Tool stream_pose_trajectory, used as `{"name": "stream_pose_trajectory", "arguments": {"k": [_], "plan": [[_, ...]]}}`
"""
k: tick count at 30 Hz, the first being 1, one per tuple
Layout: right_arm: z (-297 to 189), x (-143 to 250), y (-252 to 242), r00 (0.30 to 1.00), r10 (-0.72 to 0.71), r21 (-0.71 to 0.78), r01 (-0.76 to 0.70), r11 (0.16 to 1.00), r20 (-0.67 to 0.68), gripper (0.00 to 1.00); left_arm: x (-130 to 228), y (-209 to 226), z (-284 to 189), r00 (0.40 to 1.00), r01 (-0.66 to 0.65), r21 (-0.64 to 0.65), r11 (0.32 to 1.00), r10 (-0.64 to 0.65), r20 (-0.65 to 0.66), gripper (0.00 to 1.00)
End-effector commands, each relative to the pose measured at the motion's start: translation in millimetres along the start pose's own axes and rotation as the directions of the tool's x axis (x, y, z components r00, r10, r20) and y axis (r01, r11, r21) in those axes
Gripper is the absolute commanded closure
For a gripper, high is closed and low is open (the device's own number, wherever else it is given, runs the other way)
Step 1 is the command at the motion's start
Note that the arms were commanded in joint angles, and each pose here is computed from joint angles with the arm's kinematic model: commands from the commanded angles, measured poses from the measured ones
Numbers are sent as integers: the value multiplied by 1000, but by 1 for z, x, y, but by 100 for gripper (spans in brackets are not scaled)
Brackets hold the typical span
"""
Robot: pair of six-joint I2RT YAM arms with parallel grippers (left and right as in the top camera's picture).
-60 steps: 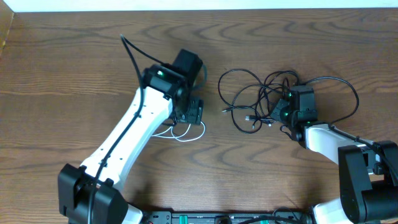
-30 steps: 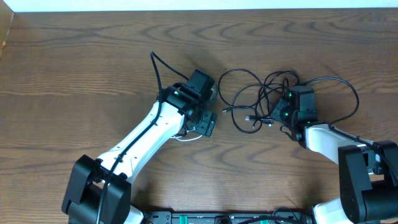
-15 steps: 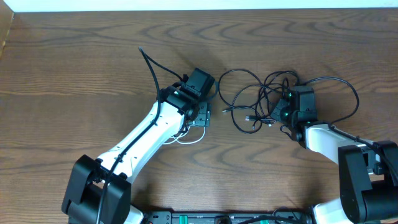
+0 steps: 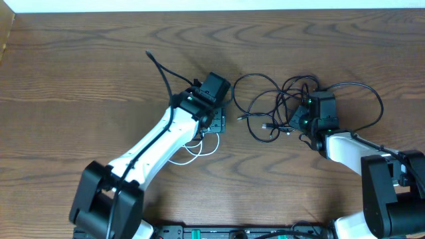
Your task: Untangle cables
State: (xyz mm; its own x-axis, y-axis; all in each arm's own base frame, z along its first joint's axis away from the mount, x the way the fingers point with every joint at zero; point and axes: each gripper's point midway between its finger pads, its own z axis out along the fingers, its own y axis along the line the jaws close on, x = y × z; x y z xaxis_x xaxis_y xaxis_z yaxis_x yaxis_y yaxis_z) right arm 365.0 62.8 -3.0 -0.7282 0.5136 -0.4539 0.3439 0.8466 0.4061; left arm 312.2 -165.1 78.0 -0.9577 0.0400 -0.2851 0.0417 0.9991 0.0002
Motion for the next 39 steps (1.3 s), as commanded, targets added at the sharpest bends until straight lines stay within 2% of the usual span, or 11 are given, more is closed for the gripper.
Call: {"name": "stream_pose_trajectory", "arguments": {"k": [1, 3, 6, 14, 16, 25, 27, 32, 35, 36, 39], "plan": [[8, 38, -35, 995, 22, 110, -11, 994, -102, 94, 6, 4, 20, 999, 12, -46, 999, -14, -40, 20], [8, 38, -35, 995, 23, 110, -11, 994, -102, 94, 9, 4, 31, 998, 7, -58, 998, -11, -61, 22], [8, 38, -35, 995, 23, 110, -11, 994, -102, 94, 14, 3, 48, 996, 0, -75, 997, -7, -93, 32], [8, 38, -35, 995, 23, 110, -11, 994, -102, 92, 23, 4, 73, 990, -13, -102, 995, -2, -144, 33], [8, 38, -35, 995, 22, 110, -11, 994, -102, 92, 25, 5, 75, 989, -15, -105, 994, -1, -150, 37], [8, 38, -35, 995, 22, 110, -11, 994, -102, 92, 25, 5, 76, 988, -16, -106, 994, -1, -153, 40], [8, 38, -35, 995, 22, 110, -11, 994, -102, 92, 25, 5, 76, 988, -16, -107, 994, -1, -153, 45], [8, 38, -35, 994, 22, 107, -11, 994, -104, 95, 26, 5, 76, 988, -16, -107, 994, 0, -154, 71], [8, 41, -31, 993, 24, 88, -14, 996, -120, 84, 25, 5, 76, 988, -16, -107, 994, -1, -154, 81], [8, 43, -29, 991, 25, 76, -15, 997, -129, 81, 26, 5, 76, 988, -16, -107, 994, -1, -154, 89], [8, 46, -24, 988, 26, 48, -19, 999, -150, 76, 27, 6, 76, 987, -22, -110, 994, 4, -161, 92]]}}
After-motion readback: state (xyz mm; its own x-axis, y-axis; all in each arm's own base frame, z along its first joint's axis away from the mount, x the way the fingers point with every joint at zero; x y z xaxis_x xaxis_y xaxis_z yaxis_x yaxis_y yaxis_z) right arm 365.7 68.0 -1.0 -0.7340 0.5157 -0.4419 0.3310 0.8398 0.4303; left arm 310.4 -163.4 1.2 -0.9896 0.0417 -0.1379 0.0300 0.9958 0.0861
